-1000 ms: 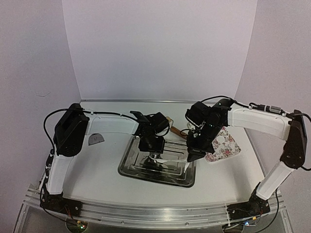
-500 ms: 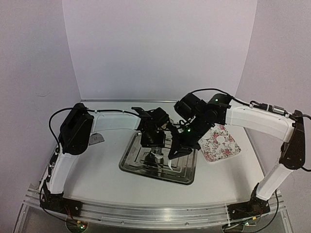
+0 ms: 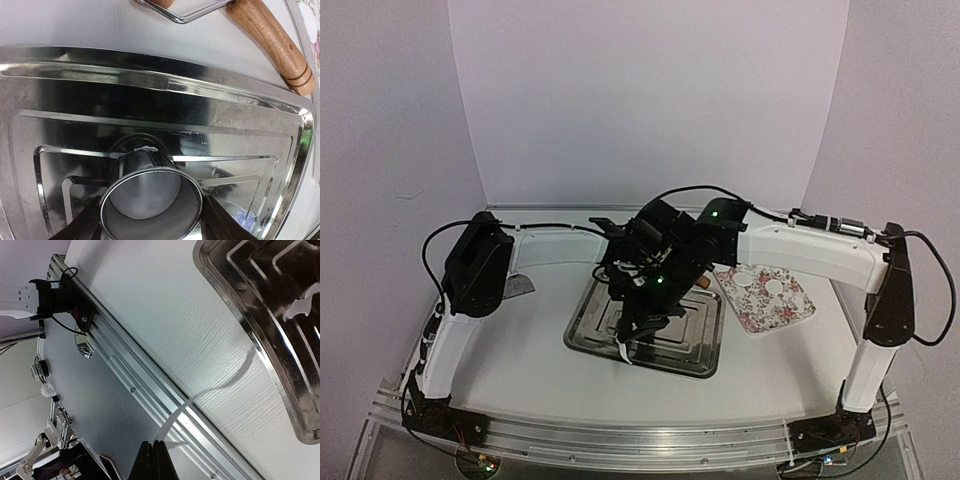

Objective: Roll out the dumpling wrappers from the dough

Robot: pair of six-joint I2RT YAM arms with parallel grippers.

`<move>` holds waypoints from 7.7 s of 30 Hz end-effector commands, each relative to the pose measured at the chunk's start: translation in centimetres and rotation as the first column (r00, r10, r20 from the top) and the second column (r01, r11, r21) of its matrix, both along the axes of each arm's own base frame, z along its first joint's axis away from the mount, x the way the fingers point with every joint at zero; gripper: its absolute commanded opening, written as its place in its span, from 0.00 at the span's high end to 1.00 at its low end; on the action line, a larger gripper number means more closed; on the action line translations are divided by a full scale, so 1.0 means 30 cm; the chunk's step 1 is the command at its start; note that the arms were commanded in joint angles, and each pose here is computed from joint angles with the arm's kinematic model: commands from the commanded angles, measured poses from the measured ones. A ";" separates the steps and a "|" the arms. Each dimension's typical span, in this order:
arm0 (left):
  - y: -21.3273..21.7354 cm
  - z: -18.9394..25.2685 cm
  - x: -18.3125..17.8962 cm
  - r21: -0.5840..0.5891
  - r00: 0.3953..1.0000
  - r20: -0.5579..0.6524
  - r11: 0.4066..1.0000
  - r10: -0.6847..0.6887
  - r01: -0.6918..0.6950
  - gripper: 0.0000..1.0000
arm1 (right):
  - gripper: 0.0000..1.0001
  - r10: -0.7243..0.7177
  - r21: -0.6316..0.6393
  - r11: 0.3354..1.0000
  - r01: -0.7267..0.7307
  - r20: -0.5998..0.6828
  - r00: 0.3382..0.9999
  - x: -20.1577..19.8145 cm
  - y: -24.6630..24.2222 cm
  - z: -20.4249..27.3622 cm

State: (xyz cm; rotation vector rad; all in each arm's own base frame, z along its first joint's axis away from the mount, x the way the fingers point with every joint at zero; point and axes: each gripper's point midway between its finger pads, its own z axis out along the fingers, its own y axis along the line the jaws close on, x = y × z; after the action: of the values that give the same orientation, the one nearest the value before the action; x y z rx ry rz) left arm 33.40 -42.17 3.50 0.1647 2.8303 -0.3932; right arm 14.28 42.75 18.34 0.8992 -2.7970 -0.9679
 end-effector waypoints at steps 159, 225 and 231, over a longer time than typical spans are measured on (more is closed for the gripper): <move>0.013 -0.053 -0.192 -0.109 0.976 -0.069 0.974 -0.207 0.199 0.60 | 1.00 -0.177 -0.438 0.833 0.338 0.367 0.913 0.716 -0.301 -0.519; 0.247 0.032 -0.176 0.072 1.000 0.021 0.997 -0.012 0.010 0.71 | 1.00 -0.229 -0.428 0.818 0.384 0.371 0.900 0.689 -0.334 -0.430; 0.235 0.181 -0.167 -0.021 0.997 0.078 1.000 0.020 -0.018 0.44 | 1.00 -0.268 -0.360 0.839 0.408 0.379 0.886 0.693 -0.310 -0.332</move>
State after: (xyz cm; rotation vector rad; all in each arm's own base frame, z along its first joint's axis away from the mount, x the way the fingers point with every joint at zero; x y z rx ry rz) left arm 27.71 -34.83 3.43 0.2082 2.8429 -0.2801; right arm 35.31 33.27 3.76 0.5582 -3.2697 -0.0928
